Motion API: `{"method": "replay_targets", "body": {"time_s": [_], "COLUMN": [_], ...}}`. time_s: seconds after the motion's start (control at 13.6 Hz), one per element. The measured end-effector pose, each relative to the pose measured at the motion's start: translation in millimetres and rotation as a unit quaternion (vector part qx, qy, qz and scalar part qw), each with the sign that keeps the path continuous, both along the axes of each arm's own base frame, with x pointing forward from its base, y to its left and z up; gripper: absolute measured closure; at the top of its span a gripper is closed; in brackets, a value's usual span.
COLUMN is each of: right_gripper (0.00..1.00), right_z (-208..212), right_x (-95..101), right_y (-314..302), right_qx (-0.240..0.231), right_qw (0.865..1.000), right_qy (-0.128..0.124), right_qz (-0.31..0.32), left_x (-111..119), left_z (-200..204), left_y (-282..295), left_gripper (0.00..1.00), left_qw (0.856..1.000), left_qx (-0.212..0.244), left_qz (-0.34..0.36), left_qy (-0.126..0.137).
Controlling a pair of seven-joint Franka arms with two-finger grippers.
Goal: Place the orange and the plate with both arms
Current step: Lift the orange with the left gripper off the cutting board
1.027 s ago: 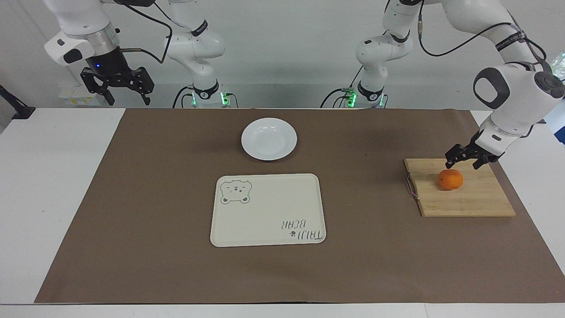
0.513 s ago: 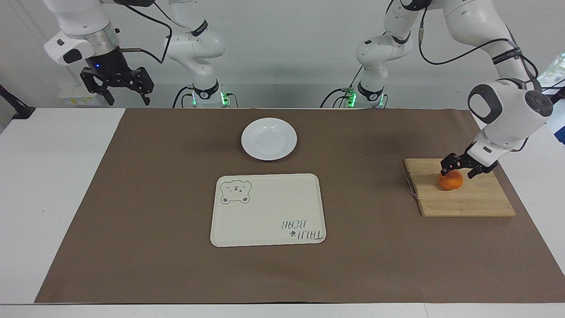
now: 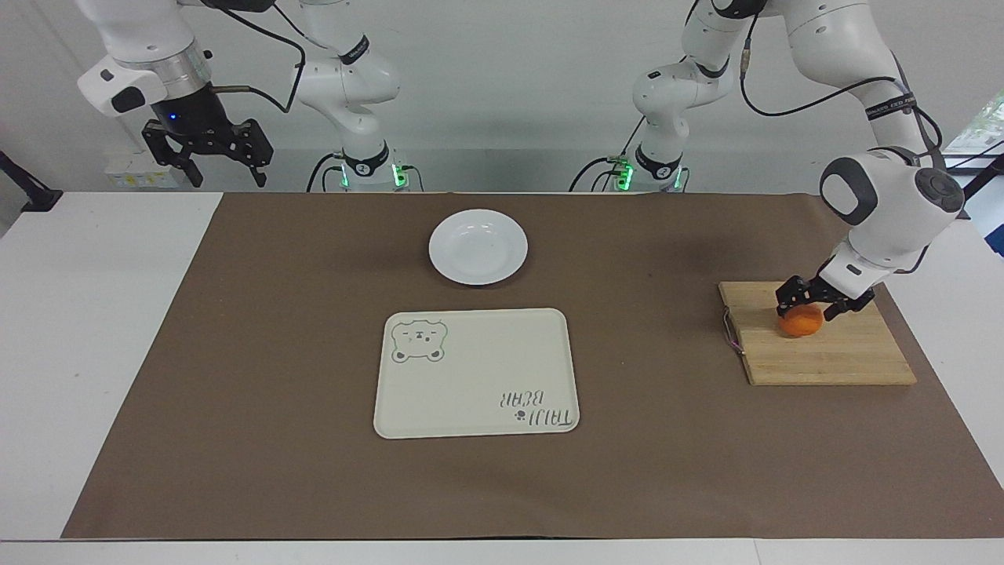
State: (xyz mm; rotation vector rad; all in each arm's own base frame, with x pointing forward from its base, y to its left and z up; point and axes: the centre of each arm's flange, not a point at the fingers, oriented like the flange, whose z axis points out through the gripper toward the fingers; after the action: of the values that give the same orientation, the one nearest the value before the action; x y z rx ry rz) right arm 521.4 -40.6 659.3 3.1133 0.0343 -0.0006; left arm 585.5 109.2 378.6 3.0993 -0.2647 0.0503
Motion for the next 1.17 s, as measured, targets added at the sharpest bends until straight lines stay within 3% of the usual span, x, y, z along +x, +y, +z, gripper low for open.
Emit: {"method": "replay_targets", "body": {"time_s": [0.15, 0.73, 0.88, 0.95, 1.17], "right_gripper": [0.00, 0.00, 0.00, 0.00, 0.00], "right_z": [0, 0, 0, 0, 0], "right_x": [-0.1, -0.1, -0.1, -0.1, -0.2], "right_y": [0, 0, 0, 0, -1], "right_qx": [0.000, 0.000, 0.000, 0.000, 0.000], "right_qw": [1.000, 1.000, 1.000, 1.000, 1.000], "right_qy": [0.000, 0.000, 0.000, 0.000, 0.000], "right_qz": [0.000, 0.000, 0.000, 0.000, -0.001], "left_x": [1, -14, -14, -14, -13], "left_z": [0, -43, -45, -47, -46], "left_y": [1, 26, 25, 23, 22], "left_gripper": [0.00, 0.00, 0.05, 0.22, 0.24], "left_qw": [1.000, 1.000, 1.000, 1.000, 1.000], "left_qx": [0.001, -0.005, -0.004, -0.004, -0.003], "left_qz": [-0.001, 0.004, 0.003, 0.002, 0.001], "left_qy": [-0.005, 0.021, 0.014, 0.012, 0.010]}}
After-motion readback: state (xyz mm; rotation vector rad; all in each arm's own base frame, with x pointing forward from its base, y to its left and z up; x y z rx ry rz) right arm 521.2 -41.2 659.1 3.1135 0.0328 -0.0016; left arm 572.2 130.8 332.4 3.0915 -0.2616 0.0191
